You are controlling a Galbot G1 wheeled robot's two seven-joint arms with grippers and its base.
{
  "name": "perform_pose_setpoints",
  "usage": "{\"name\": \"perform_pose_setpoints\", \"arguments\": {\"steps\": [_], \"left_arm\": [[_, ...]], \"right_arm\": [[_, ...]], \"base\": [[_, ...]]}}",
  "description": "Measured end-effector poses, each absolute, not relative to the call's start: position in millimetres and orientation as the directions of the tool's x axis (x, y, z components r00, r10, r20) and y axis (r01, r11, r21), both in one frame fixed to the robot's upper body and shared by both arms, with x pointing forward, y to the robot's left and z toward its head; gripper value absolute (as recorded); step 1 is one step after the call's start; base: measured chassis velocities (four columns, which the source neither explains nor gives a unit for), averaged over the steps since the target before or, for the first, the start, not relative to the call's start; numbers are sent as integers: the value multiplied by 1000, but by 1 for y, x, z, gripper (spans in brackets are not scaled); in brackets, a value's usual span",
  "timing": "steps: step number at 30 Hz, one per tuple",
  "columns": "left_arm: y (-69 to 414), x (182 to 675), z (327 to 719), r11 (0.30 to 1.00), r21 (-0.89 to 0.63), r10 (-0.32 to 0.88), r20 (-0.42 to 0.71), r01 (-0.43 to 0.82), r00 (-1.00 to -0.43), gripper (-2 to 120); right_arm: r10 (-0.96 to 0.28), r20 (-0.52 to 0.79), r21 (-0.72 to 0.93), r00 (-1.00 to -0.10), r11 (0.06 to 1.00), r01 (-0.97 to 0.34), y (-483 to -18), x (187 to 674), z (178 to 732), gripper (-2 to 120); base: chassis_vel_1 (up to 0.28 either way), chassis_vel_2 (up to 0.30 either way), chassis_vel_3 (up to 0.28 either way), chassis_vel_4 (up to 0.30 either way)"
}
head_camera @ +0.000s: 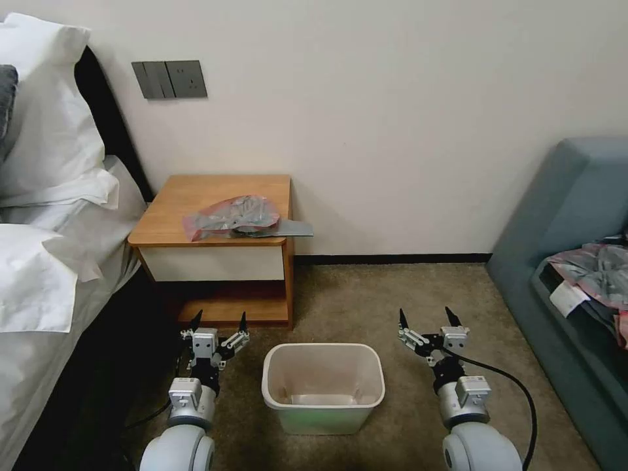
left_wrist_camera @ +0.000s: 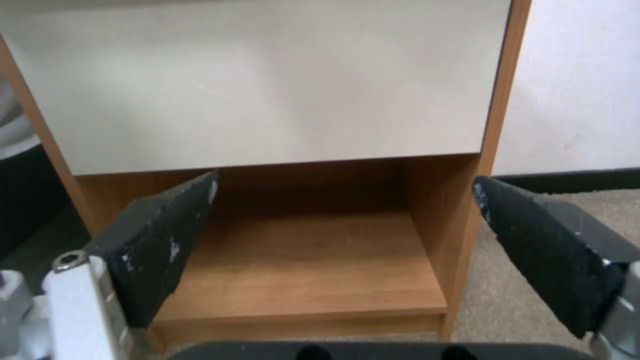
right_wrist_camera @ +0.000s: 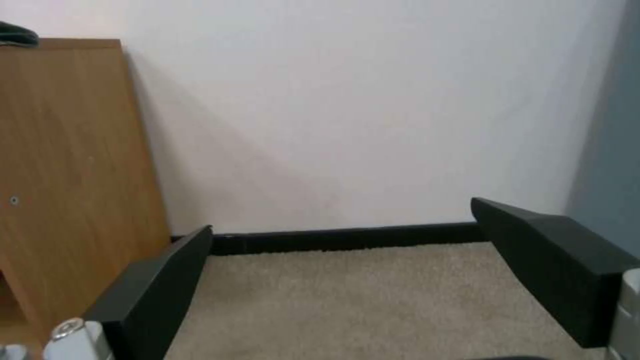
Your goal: Pick up the garbage bag from the table and place it over the trash can.
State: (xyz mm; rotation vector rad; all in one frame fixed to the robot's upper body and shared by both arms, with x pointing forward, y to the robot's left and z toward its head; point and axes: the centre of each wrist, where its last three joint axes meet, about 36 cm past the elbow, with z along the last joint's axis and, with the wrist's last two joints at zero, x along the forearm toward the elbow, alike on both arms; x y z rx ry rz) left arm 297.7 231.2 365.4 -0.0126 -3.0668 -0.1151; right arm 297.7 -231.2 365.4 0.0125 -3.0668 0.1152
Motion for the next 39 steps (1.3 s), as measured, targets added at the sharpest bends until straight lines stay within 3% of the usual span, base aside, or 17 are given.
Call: {"name": "perform_pose_setpoints", "arguments": {"steps": [39], "left_arm": [[231,298,365,997,75,5,73,11,-997,100]], "right_arm": [[-5,73,-75,-997,997,-11,-231,298,365,100]], "base": [[0,0,0,0]]}}
